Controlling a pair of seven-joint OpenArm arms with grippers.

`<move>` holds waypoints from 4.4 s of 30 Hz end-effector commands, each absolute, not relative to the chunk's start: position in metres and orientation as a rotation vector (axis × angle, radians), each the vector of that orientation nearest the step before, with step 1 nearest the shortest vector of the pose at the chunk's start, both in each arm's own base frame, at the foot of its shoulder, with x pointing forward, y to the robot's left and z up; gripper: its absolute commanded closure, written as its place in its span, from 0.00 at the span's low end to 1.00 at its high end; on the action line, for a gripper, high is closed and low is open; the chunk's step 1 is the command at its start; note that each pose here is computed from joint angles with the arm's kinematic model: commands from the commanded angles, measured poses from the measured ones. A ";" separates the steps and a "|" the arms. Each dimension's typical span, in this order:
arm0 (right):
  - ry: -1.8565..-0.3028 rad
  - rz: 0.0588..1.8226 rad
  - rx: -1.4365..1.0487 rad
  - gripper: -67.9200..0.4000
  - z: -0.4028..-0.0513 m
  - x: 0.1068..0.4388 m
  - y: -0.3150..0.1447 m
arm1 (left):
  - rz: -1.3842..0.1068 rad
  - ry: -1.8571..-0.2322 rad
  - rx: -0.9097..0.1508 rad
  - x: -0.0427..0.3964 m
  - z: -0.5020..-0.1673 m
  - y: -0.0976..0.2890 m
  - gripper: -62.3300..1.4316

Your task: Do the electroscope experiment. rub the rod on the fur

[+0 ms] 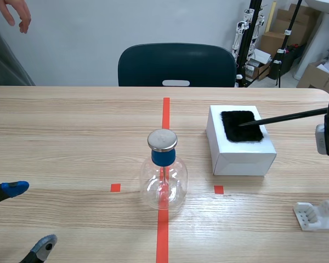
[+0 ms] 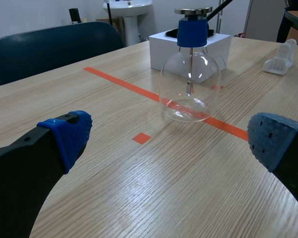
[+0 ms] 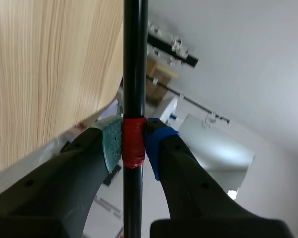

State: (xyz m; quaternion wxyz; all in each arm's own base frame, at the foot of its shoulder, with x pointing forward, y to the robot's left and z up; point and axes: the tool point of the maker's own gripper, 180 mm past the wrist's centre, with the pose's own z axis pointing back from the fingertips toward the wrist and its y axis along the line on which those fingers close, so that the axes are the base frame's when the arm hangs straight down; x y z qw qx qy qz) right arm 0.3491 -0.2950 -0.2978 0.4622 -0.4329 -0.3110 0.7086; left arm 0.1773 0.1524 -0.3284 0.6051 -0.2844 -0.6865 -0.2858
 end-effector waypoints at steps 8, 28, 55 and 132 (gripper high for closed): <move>-0.864 1.876 -0.927 0.99 -0.302 0.342 -0.274 | -0.650 -1.655 -0.670 0.180 -0.315 0.155 0.00; -0.787 1.745 -1.029 0.99 -0.296 0.347 -0.300 | -0.650 -1.655 -0.669 0.180 -0.315 0.155 0.00; -0.823 1.735 -1.015 0.99 -0.297 0.349 -0.288 | -0.650 -1.655 -0.669 0.180 -0.315 0.155 0.00; -0.731 2.059 -1.262 0.99 -0.258 0.359 -0.269 | -0.650 -1.655 -0.669 0.180 -0.315 0.155 0.00</move>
